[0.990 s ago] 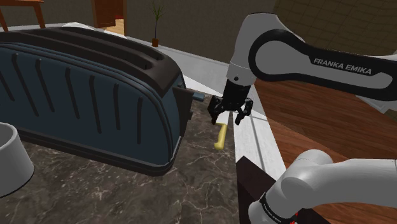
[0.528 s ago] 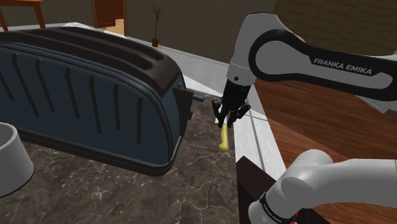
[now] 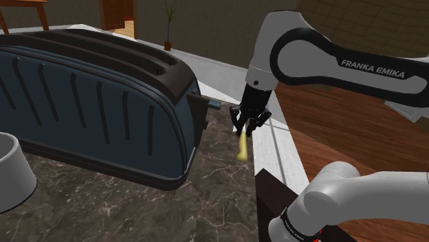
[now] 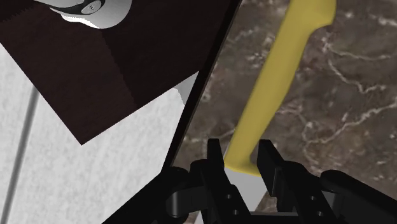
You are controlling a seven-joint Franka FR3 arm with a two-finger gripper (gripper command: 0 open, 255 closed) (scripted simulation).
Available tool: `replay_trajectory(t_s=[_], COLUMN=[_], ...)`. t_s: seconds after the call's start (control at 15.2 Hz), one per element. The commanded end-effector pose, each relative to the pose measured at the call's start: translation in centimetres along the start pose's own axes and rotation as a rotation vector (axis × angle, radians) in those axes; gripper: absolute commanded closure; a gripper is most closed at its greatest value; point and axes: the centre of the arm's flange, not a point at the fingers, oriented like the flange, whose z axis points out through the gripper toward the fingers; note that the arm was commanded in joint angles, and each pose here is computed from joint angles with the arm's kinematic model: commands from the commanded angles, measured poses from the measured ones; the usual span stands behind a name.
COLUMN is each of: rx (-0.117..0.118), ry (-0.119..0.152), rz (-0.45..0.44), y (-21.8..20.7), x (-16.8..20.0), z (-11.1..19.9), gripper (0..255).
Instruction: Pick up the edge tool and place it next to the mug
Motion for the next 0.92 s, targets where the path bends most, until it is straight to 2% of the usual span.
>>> replay_trajectory(t_s=[0.0,0.86], rx=[0.0,0.0], ry=[0.0,0.0], rz=[0.0,0.0], y=[0.1,0.2], x=[0.0,-0.4], z=[-0.9,-7.8], gripper=[255,255])
